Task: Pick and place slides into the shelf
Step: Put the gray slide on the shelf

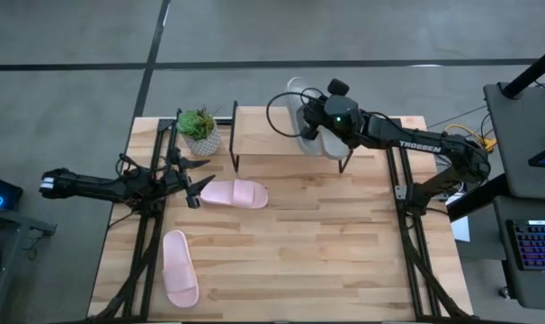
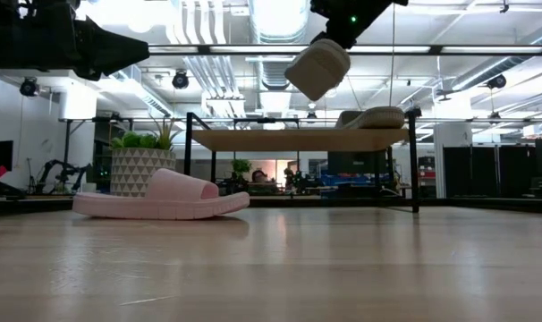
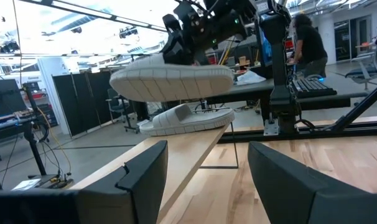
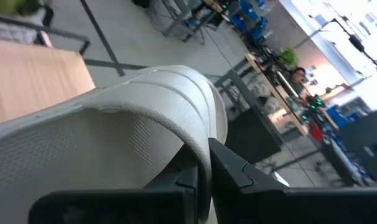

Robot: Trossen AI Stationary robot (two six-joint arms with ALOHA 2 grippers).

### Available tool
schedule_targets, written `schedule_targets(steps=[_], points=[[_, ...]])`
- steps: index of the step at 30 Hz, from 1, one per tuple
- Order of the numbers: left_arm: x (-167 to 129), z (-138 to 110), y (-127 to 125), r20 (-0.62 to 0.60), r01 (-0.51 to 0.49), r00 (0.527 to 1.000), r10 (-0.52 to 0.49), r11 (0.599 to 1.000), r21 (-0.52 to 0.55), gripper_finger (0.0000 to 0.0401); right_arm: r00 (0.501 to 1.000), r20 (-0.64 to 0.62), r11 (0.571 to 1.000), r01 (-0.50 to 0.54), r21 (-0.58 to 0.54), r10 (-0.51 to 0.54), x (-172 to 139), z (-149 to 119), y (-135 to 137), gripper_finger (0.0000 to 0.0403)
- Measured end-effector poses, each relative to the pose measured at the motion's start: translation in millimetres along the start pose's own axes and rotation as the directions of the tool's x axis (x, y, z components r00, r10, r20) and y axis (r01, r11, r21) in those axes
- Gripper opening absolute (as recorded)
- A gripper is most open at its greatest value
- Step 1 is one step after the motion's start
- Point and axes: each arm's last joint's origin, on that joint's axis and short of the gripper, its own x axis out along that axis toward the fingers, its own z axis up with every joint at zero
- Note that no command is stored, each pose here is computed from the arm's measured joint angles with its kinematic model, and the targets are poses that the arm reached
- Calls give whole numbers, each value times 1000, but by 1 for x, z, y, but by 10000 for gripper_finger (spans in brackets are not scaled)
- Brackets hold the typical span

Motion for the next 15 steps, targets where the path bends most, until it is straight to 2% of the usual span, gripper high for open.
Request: schedule_targets(steps=[7, 15], points=[[0, 0, 0, 1, 0, 1000, 0, 1000, 0, 208, 1000, 0, 1000, -10, -2, 10, -2, 9, -10, 10], [0, 0, 0, -3, -12, 1000, 12, 1000, 0, 208, 997, -60, 995, -44, -95, 38, 28, 16, 5, 9]])
